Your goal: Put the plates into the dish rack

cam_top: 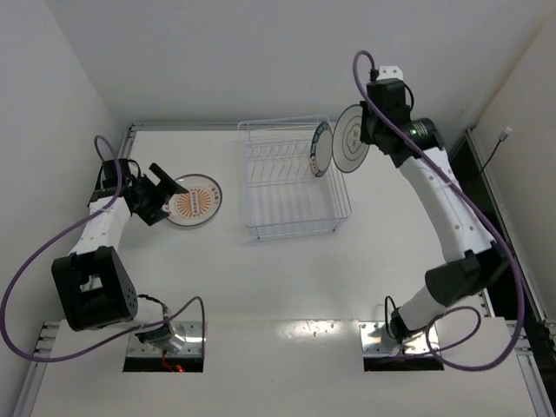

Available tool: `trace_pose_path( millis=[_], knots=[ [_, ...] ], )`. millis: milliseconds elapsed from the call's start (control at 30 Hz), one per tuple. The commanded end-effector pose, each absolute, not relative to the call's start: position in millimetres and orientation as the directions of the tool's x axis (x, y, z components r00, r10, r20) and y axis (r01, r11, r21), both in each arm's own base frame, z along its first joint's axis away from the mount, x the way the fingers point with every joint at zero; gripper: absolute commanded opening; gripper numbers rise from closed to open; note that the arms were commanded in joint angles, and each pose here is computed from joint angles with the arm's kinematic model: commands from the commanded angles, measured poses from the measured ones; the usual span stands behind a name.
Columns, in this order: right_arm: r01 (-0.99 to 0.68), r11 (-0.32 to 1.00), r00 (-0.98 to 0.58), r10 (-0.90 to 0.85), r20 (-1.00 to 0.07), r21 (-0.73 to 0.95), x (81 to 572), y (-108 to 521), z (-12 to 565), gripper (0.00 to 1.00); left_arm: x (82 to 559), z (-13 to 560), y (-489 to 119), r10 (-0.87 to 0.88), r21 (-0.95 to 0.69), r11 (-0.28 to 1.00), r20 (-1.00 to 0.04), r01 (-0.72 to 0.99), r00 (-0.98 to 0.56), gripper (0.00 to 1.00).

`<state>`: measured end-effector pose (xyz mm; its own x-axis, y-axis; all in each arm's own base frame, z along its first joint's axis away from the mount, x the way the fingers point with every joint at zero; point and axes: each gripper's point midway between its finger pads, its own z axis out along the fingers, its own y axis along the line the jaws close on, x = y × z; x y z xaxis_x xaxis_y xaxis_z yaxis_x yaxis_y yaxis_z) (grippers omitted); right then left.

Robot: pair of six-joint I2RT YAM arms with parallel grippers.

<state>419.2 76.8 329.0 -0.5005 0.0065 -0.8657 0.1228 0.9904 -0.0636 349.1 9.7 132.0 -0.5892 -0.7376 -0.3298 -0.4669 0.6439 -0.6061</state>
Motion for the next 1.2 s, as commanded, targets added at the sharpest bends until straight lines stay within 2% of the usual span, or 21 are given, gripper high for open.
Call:
trace_pose_path(
  millis=[0, 233, 433, 667, 800, 967, 1167],
  knots=[
    [0.187, 0.978, -0.303, -0.034, -0.952, -0.095, 456, 77, 384, 0.0, 358, 146, 11, -0.726, -0.615, 0.658, -0.366, -0.434, -0.582, 0.95],
    [0.14, 0.985, -0.277, -0.063, -0.959, -0.105, 497, 118, 356, 0.0, 356, 143, 5, -0.72, -0.618, 0.659, -0.355, -0.428, -0.596, 0.95],
    [0.13, 0.975, -0.324, -0.127, -0.937, -0.177, 525, 152, 320, 0.0, 354, 140, -2, -0.71, -0.616, 0.666, -0.348, -0.422, -0.612, 0.95],
    [0.162, 0.945, -0.367, -0.211, -0.906, -0.286, 546, 159, 282, 0.0, 352, 135, -2, -0.699, -0.605, 0.676, -0.345, -0.421, -0.626, 0.95],
    [0.19, 0.935, -0.354, -0.22, -0.909, -0.301, 547, 154, 287, 0.0, 352, 132, -2, -0.7, -0.603, 0.674, -0.338, -0.427, -0.629, 0.95],
    [0.221, 0.927, -0.278, -0.237, -0.931, -0.302, 544, 152, 326, 0.0, 352, 129, -2, -0.701, -0.6, 0.673, -0.331, -0.432, -0.632, 0.95],
    [0.216, 0.926, -0.279, -0.245, -0.928, -0.31, 545, 152, 321, 0.0, 352, 123, -2, -0.702, -0.596, 0.67, -0.316, -0.443, -0.638, 0.95]
  ],
)
